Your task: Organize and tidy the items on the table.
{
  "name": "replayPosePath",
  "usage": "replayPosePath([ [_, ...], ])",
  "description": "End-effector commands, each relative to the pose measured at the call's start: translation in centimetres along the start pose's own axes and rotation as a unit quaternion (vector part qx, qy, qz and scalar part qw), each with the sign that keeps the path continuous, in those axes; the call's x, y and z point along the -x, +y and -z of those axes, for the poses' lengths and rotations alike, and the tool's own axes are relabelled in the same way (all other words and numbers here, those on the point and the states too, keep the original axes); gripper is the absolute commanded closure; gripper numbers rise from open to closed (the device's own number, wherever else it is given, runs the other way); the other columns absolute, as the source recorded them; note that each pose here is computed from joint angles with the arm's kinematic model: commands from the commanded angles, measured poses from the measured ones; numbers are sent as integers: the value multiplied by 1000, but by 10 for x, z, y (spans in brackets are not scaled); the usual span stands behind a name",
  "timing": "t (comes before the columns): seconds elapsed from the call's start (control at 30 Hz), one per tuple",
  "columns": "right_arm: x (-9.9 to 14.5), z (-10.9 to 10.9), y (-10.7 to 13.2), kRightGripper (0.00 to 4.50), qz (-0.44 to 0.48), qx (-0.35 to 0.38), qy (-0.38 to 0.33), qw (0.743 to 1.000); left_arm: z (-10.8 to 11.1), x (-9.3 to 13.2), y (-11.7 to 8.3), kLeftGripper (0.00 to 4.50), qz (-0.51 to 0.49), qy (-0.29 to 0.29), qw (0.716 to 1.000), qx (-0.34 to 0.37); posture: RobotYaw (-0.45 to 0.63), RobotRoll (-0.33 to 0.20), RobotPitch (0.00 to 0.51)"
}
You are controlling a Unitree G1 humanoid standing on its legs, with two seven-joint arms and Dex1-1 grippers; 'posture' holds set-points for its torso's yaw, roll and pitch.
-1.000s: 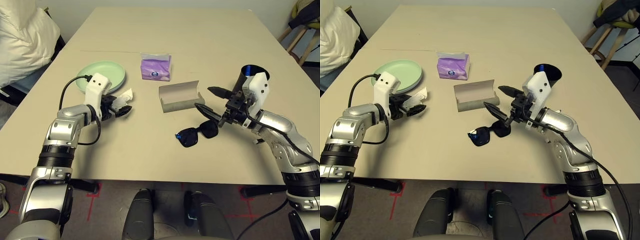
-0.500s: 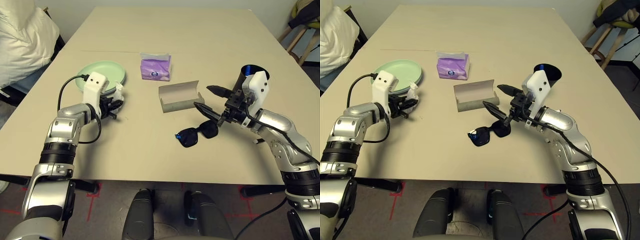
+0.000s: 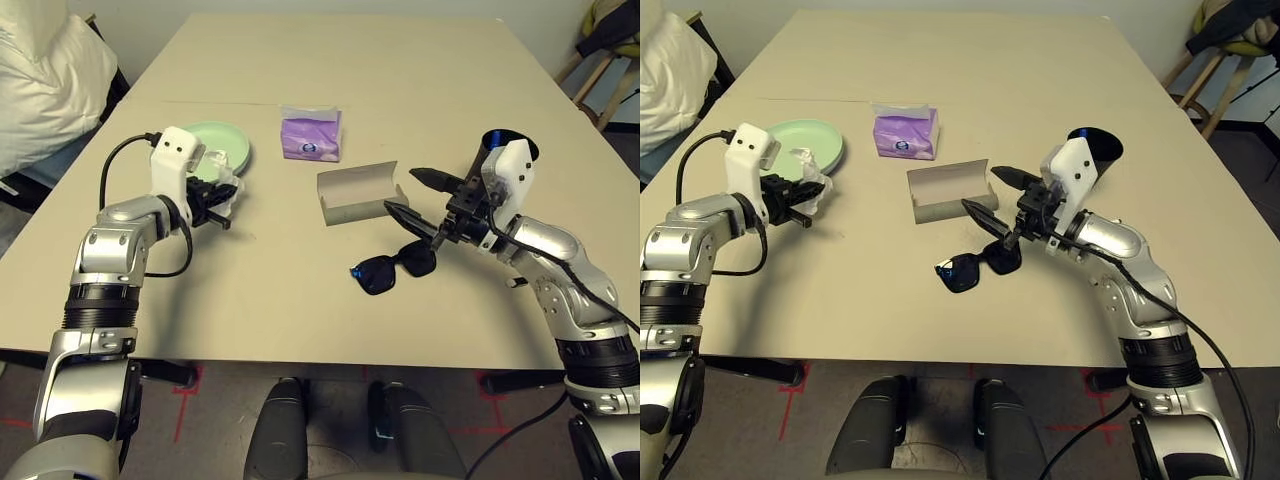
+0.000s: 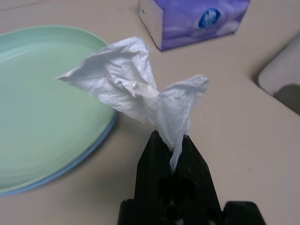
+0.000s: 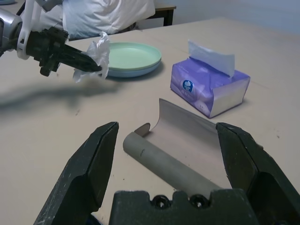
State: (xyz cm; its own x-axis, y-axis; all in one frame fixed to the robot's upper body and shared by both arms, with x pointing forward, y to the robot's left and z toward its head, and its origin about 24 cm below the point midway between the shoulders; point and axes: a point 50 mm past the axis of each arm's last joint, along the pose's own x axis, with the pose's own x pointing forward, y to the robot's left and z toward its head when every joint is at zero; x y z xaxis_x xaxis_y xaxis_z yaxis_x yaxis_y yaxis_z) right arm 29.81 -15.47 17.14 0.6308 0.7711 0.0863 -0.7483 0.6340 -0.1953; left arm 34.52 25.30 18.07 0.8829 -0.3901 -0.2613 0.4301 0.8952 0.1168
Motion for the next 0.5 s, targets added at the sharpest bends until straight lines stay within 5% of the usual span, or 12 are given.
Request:
replayPosePath([
  [0.03, -6, -3, -1, 0, -10, 2, -6, 1000, -24, -8, 6, 4485, -36, -53, 998, 6, 160, 0, 115],
  [0.2, -8, -5, 0, 0, -14, -18, -17, 1000, -42, -29, 16, 4485, -84, -92, 992, 24, 153, 0, 111],
  [0.5, -9, -4, 2, 0, -23, -25, -11, 999, -49, -45, 31, 4485, -141, -71, 986, 50, 147, 0, 105],
])
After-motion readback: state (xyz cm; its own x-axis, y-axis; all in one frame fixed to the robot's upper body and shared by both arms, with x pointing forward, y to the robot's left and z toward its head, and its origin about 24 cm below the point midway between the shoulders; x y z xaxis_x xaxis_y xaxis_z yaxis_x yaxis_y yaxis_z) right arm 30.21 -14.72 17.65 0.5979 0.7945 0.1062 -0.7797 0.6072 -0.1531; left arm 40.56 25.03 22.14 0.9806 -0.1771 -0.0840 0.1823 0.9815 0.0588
